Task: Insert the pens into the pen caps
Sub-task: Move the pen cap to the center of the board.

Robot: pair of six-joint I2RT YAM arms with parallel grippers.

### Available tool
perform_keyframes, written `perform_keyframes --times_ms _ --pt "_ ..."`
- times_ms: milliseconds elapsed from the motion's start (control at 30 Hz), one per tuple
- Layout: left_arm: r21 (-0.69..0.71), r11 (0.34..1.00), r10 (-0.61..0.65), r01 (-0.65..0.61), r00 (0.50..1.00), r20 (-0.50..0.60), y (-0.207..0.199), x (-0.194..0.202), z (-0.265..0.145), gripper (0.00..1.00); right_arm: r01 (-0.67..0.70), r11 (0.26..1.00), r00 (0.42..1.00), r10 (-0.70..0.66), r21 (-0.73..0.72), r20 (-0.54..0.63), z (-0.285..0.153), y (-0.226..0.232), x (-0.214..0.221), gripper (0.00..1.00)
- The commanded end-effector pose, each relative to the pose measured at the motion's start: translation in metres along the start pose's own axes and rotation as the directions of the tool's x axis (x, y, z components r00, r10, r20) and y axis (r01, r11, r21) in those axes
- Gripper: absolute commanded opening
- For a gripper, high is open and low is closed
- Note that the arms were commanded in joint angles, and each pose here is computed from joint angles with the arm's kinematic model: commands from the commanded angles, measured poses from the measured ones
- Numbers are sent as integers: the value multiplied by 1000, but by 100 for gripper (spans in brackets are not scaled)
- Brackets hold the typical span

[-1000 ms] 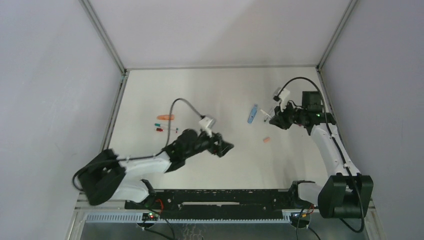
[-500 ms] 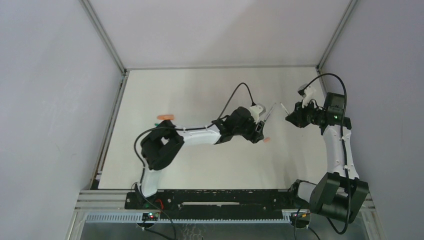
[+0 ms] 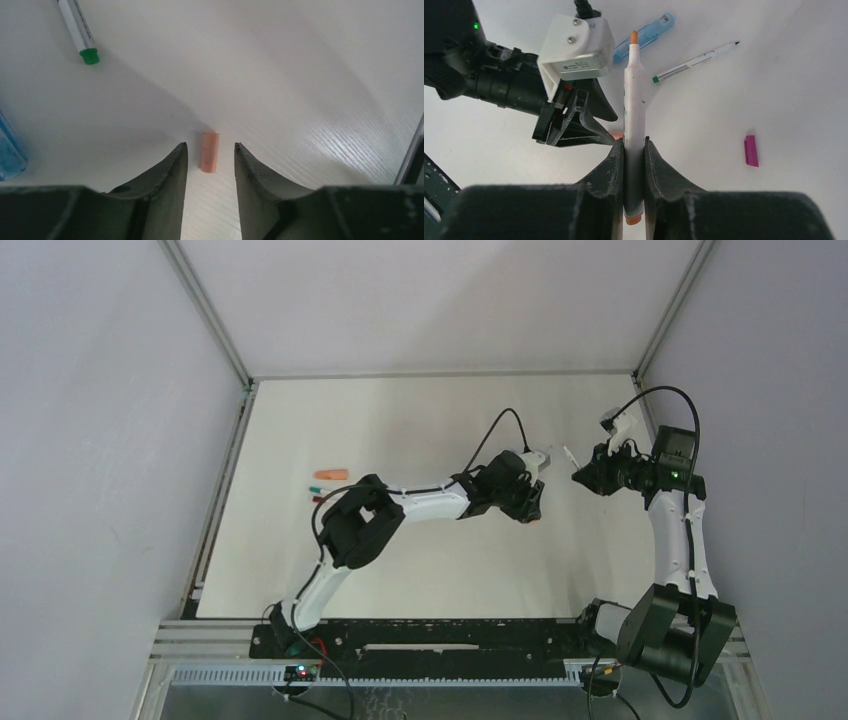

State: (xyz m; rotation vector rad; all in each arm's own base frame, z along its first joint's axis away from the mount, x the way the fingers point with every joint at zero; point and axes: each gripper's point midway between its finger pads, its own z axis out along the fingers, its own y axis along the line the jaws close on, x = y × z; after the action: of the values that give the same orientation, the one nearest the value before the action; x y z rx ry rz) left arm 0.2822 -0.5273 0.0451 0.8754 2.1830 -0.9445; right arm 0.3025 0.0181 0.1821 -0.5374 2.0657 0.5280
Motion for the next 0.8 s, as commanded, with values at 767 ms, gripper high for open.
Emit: perform_keyframes --times_ms 767 --pt "-64 898 416 -435 888 -197 1 46 -36 5 30 999 998 -29 -22 57 -10 6 -20 0"
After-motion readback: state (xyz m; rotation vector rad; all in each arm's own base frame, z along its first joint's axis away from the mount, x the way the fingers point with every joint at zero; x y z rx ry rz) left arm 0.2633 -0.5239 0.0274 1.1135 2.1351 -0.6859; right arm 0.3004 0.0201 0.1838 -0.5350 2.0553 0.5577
